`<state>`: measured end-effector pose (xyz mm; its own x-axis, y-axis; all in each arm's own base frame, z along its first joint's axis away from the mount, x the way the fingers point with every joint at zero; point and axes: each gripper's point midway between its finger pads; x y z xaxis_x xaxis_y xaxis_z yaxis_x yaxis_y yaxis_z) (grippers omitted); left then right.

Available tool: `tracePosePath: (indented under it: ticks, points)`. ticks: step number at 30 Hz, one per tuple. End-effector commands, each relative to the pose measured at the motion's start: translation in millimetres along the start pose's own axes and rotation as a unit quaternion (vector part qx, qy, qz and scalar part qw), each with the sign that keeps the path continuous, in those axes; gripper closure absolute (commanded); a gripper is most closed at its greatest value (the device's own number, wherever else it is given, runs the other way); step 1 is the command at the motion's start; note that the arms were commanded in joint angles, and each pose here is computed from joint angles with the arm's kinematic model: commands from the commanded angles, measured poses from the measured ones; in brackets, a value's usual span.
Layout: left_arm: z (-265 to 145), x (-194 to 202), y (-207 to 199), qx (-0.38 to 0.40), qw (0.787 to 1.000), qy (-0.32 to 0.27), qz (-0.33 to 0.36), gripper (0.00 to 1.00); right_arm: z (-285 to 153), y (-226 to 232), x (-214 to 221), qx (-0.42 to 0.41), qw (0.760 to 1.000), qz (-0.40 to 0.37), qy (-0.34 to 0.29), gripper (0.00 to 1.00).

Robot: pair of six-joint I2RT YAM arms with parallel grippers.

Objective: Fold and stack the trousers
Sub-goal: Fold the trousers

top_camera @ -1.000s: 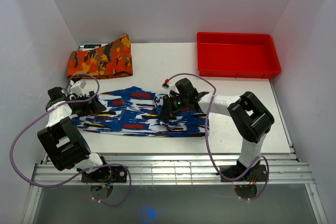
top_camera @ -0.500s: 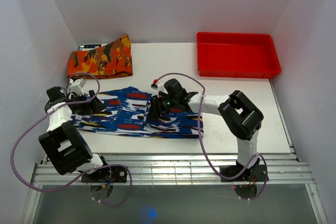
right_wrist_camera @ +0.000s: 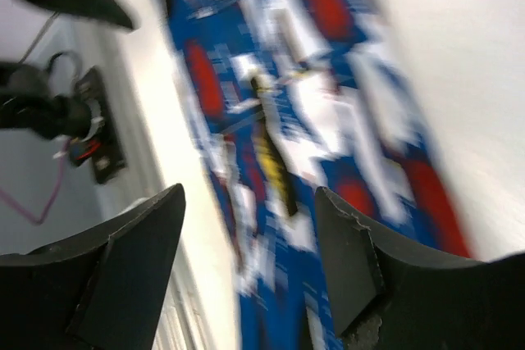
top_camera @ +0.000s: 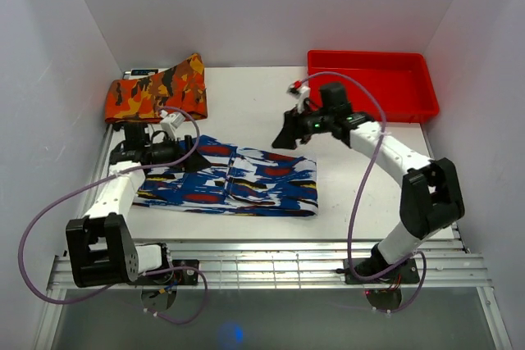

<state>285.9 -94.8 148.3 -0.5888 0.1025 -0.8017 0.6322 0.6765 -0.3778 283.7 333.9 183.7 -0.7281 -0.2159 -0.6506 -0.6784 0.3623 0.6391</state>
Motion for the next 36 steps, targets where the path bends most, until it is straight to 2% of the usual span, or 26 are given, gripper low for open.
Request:
tracePosePath:
  ticks: [1,4,6,9,12,17,25,31,34,36]
  points:
    - [26,-2,-8,-0.001,0.999,0.002,-0.049,0.14,-62,-53,12,0.068,0.997,0.021,0.011,0.30]
    - [55,1,-16,0.006,0.998,0.025,-0.051,0.15,-93,-93,22,0.124,0.992,0.017,0.012,0.30]
    - [71,9,-1,-0.026,0.997,0.040,-0.063,0.14,-104,-115,31,0.155,0.987,0.026,0.025,0.30]
    - [93,20,10,-0.053,0.993,0.069,-0.077,0.10,-103,-130,39,0.149,0.988,0.015,0.047,0.28]
    - [110,30,14,-0.069,0.990,0.093,-0.082,0.10,-94,-132,46,0.110,0.991,0.008,0.074,0.27]
    - [125,40,9,-0.071,0.988,0.111,-0.084,0.10,-83,-128,29,0.053,0.995,-0.038,0.074,0.26]
    - [135,47,-12,-0.026,0.987,0.118,-0.102,0.27,-71,-134,41,-0.005,0.992,-0.037,0.118,0.26]
    - [139,45,-16,-0.011,0.987,0.115,-0.108,0.35,-63,-131,62,-0.035,0.988,-0.033,0.149,0.26]
    - [139,41,-23,0.005,0.988,0.110,-0.110,0.43,-59,-120,75,-0.059,0.983,-0.027,0.171,0.27]
    - [138,39,-27,0.014,0.988,0.108,-0.111,0.55,-59,-118,81,-0.062,0.982,-0.027,0.178,0.31]
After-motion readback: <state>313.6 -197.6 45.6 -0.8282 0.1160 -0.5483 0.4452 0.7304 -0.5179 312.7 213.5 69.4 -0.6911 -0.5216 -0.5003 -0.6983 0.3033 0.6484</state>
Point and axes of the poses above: each gripper's point midway between its finger pads, its own z axis out along the fingers, its own y axis along the line the jaws close on, x = y × z, and after that the axes turned 10 degrees about z, right-handed
